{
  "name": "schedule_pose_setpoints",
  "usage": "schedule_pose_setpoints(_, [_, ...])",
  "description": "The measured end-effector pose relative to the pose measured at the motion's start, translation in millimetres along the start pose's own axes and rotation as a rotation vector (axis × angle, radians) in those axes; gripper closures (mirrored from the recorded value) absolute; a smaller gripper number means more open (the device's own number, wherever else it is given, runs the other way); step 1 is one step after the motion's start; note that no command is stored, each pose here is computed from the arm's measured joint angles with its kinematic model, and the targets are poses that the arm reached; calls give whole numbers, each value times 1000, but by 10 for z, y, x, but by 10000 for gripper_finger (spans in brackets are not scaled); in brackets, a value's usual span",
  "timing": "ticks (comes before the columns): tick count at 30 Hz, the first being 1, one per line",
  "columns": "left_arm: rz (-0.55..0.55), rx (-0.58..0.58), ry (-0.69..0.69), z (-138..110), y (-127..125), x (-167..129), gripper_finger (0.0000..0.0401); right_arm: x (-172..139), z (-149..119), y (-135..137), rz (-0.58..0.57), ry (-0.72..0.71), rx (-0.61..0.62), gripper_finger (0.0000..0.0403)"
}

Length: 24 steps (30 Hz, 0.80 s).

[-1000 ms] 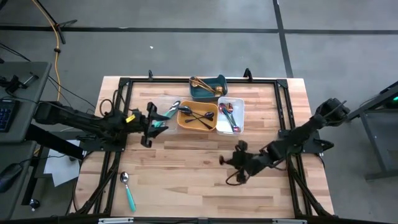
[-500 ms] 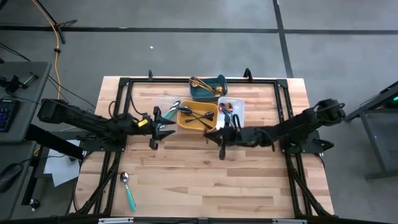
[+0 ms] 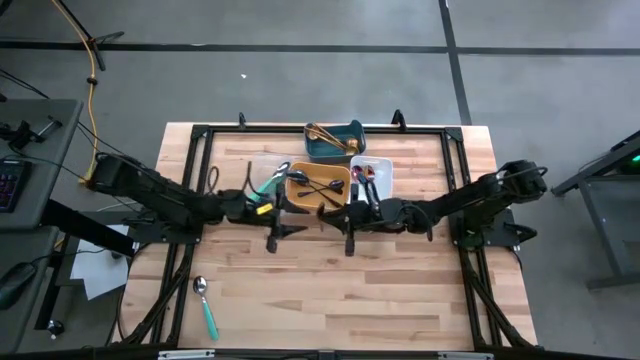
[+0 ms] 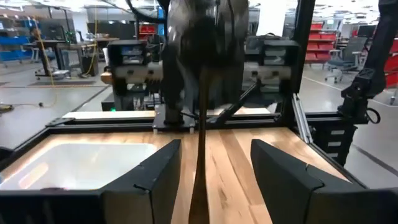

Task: Sort silverware by color (type)
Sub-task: Put the silver spoon into the orange bin

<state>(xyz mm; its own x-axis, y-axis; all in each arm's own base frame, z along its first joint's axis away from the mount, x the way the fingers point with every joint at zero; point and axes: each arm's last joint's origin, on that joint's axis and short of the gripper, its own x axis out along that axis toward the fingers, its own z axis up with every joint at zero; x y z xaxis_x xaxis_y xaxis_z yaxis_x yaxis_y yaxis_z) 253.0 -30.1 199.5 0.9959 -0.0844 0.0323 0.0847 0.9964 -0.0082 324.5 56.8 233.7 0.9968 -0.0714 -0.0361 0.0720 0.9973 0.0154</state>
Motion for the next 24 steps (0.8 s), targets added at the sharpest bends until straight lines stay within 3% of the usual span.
schedule_pose_setpoints(9, [1, -6, 52, -107, -5, 228, 175, 176, -38, 58, 35, 7, -34, 403])
schedule_pose_setpoints(16, [18, -40, 49, -107, 40, 231, 176, 202, 44, 73, 52, -26, -44, 403])
schedule_pose_setpoints(20, [38, -75, 49, -108, 47, 231, 228, 202, 47, 73, 51, -28, -53, 403])
schedule_pose_setpoints(24, [29, -107, 46, -95, 70, 226, 355, 203, 46, 63, 33, -26, -52, 402])
